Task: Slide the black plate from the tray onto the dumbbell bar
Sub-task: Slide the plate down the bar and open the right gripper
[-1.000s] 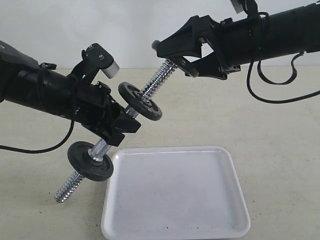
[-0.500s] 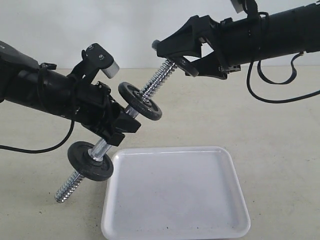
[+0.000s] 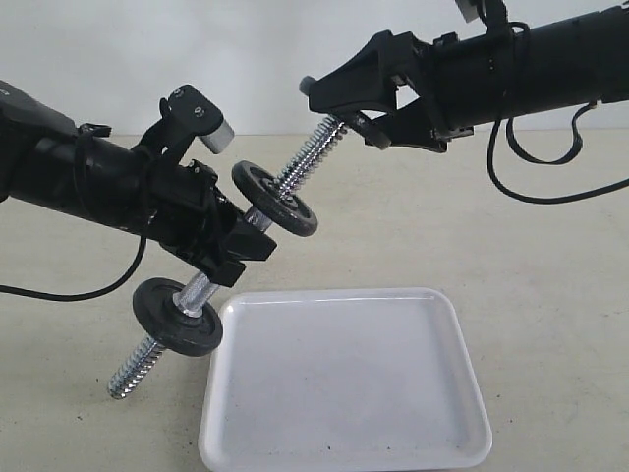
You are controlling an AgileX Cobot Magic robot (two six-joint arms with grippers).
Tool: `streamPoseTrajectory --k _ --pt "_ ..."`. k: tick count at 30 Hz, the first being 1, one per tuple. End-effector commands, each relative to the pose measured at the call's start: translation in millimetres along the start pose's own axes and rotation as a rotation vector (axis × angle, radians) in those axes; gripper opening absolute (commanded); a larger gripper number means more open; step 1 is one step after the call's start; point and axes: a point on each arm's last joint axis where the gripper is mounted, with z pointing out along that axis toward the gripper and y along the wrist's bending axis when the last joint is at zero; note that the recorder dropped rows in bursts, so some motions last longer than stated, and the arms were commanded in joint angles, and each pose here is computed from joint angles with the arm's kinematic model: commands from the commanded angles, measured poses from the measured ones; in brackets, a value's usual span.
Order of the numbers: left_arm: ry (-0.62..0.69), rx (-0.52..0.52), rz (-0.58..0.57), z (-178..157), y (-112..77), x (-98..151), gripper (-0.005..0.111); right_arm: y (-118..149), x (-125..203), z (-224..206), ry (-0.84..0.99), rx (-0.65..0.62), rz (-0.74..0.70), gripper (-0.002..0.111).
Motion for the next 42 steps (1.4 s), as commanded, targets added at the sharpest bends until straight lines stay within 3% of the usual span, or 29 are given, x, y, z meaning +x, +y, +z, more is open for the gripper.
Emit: streamPoseTrajectory --k 1,3,14,20,26,30,42 --pt "-0.131 -0.042 -0.067 -19 1.0 -28 0.004 16 -3 -2 -0.006 -0.103 0.029 0.077" --pt "-0.131 -0.042 -0.067 -19 1.0 -28 0.004 16 -2 -2 -0.003 -0.106 0.036 0.105" --pt "-0.123 -0.042 -0.054 -19 0.8 -27 0.004 16 -3 -2 -0.009 -0.099 0.037 0.104" --pt "-0.123 -0.05 -0.055 -19 1.6 -27 0.004 9 -6 -1 -0.048 -0.021 0.035 0.104" --pt "-0.124 -0.078 -0.056 -20 4.1 -27 0.004 18 -2 -2 0.005 -0.122 0.031 0.104" --pt "-0.124 -0.081 -0.056 -20 4.3 -27 0.004 30 6 -5 0.088 -0.26 0.021 0.104" --pt "-0.124 -0.081 -0.056 -20 4.3 -27 0.004 30 7 -5 0.103 -0.252 0.037 0.104"
